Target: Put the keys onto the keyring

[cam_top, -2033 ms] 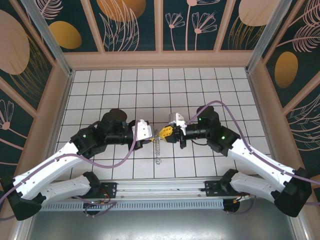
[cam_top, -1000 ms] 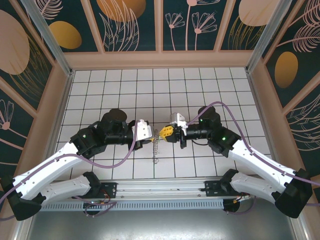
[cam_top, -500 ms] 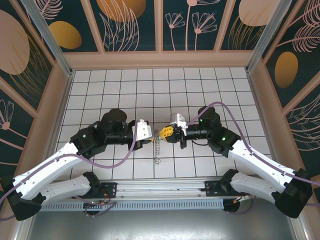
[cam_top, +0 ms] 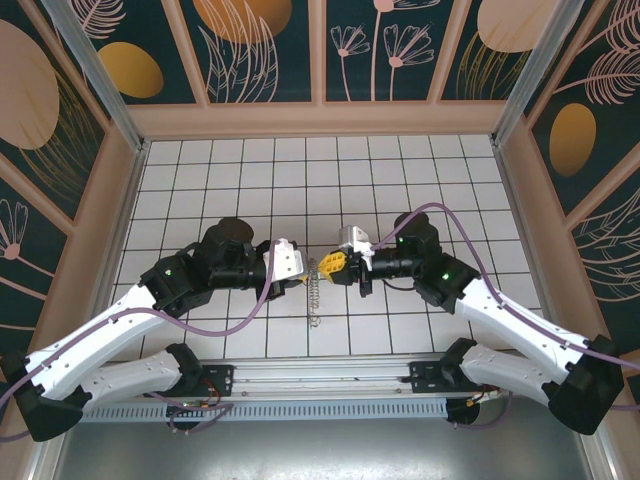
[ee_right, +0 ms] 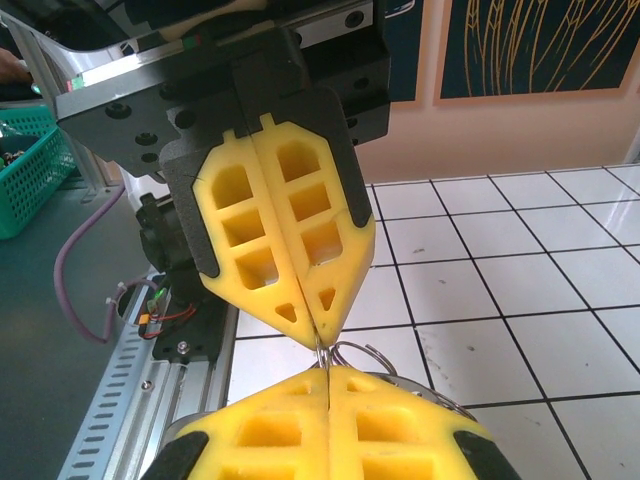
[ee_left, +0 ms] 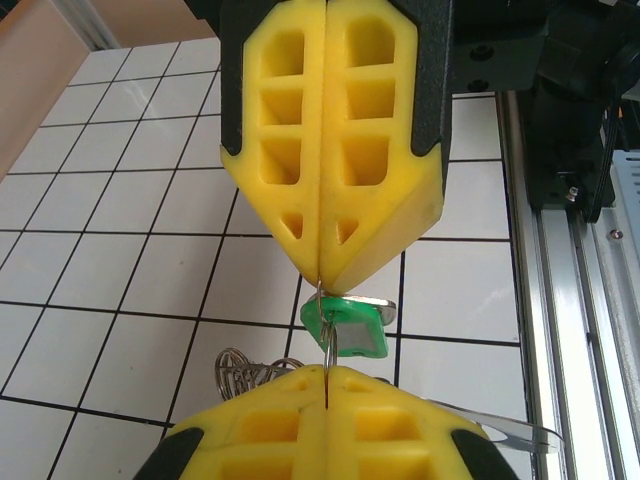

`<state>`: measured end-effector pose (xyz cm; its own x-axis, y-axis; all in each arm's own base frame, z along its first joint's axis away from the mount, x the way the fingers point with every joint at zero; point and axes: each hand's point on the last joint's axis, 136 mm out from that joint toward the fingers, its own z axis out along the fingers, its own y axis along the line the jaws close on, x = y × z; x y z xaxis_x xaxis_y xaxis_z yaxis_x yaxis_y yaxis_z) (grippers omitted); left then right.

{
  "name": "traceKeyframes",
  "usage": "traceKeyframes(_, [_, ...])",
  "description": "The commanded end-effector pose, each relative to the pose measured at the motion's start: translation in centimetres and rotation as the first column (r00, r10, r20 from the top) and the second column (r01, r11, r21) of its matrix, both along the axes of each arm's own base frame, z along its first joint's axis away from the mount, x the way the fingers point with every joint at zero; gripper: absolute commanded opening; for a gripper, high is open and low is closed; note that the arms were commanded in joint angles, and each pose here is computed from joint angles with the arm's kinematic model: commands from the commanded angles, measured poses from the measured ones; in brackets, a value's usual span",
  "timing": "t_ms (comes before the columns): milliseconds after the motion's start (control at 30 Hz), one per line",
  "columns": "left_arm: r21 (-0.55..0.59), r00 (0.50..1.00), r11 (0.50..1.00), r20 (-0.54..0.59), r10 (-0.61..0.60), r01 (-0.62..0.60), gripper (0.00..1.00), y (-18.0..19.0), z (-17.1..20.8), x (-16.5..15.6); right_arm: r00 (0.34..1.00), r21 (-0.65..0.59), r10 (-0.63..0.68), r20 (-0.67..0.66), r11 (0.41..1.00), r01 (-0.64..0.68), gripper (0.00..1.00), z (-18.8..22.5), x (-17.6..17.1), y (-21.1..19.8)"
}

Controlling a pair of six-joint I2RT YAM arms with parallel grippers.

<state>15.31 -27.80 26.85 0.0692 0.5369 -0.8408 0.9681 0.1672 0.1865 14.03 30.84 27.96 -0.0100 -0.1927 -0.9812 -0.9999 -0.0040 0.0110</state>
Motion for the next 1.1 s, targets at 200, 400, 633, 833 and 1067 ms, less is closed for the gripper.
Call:
traceKeyframes(200, [-0.069, 1.0, 0.998, 0.03, -0.009, 0.011, 0.0, -0.28, 1.9, -0.22, 1.0, 0.011, 0.021, 0.004, 1.0, -0.021, 0.0, -0.03, 0.08, 0.39])
traceKeyframes(400, [-0.072, 0.999, 0.997, 0.029, -0.012, 0.015, 0.0, -0.42, 1.9, -0.19, 1.0, 0.016, 0.025, 0.001, 1.0, -0.025, 0.0, 0.02, 0.04, 0.44])
traceKeyframes(633, [-0.074, 1.0, 0.997, 0.028, -0.014, 0.016, 0.0, -0.48, 1.96, -0.2, 1.0, 0.023, 0.029, 0.003, 0.999, -0.029, 0.0, 0.14, 0.06, 0.54])
traceKeyframes(833, [-0.073, 1.0, 0.997, 0.028, -0.013, 0.015, 0.0, -0.47, 1.94, -0.17, 0.999, 0.028, 0.034, 0.003, 0.999, -0.034, 0.0, 0.32, 0.18, 0.76])
traceKeyframes(1067, [-0.066, 0.999, 0.998, 0.03, -0.01, 0.012, 0.0, -0.38, 1.83, -0.13, 0.999, 0.026, 0.035, -0.012, 0.999, -0.035, 0.0, 0.43, 0.25, 0.88])
